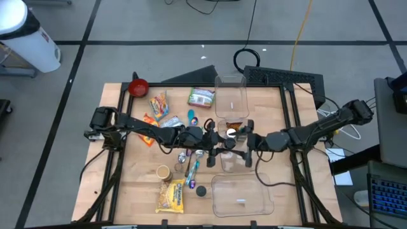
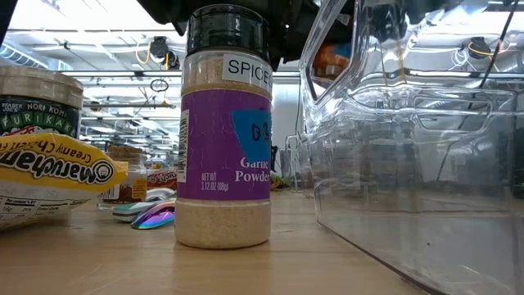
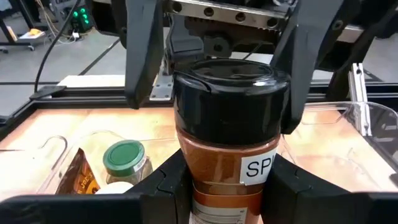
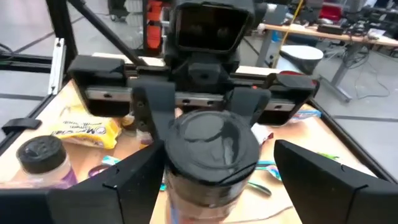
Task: Pick & Place Food Item
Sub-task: Put the orange seasoning bottle into the middle transparent bin
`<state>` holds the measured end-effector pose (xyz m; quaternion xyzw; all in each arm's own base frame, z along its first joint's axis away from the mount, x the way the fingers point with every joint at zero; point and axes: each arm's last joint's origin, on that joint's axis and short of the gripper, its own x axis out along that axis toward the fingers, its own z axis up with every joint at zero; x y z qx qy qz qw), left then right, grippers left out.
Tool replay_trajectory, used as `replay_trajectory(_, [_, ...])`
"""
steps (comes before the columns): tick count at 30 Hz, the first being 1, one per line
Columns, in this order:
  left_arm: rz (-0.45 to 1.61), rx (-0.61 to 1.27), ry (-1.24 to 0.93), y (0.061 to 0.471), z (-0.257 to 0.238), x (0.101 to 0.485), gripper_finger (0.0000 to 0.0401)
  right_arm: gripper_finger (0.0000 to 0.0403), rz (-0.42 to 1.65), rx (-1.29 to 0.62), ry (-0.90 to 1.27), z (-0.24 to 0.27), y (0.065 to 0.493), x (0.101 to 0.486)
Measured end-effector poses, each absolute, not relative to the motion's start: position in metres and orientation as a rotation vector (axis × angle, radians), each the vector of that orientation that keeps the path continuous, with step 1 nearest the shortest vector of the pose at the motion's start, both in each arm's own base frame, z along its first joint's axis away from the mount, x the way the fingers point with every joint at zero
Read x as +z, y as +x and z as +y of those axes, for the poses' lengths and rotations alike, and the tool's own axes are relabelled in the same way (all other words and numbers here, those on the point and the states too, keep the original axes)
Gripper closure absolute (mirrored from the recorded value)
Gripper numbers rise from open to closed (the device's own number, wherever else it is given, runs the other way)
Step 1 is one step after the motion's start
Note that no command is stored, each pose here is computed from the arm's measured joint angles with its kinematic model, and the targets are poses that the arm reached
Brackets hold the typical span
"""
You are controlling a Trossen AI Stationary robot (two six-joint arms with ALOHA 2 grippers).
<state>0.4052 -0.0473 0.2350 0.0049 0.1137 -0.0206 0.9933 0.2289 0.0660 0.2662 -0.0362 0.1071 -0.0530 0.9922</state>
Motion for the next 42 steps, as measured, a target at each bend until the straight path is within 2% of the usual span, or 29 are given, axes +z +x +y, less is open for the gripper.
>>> replay_trajectory(7, [0.228,-0.04,0.012,0.405,-0.047,0.235,0.026,0.0137,0.207,-0.099,-0.039,0.063,0.23,0.267])
replay_trajectory(16, [0.23,-0.04,0.013,0.405,-0.047,0.235,0.0258,0.0207,0.197,-0.054,-0.026,0.064,0.23,0.269])
replay_trajectory(23, [0.228,-0.038,-0.005,0.405,-0.046,0.235,0.0247,0.0208,0.194,-0.052,-0.027,0.064,0.23,0.269])
replay_trajectory(26, [0.229,-0.038,-0.036,0.405,-0.045,0.235,0.0211,0.0208,0.193,-0.052,-0.023,0.064,0.23,0.269])
replay_trajectory(35, [0.209,-0.034,-0.016,0.403,-0.045,0.242,0.0049,0.0208,0.214,-0.051,-0.049,0.063,0.228,0.268])
replay_trajectory(39, [0.16,-0.036,-0.001,0.396,-0.044,0.261,0.0011,0.0208,0.23,-0.053,-0.041,0.06,0.22,0.272])
replay_trajectory(42, [0.153,-0.041,0.0,0.387,-0.044,0.276,0.0004,0.0208,0.25,-0.058,-0.024,0.057,0.21,0.275])
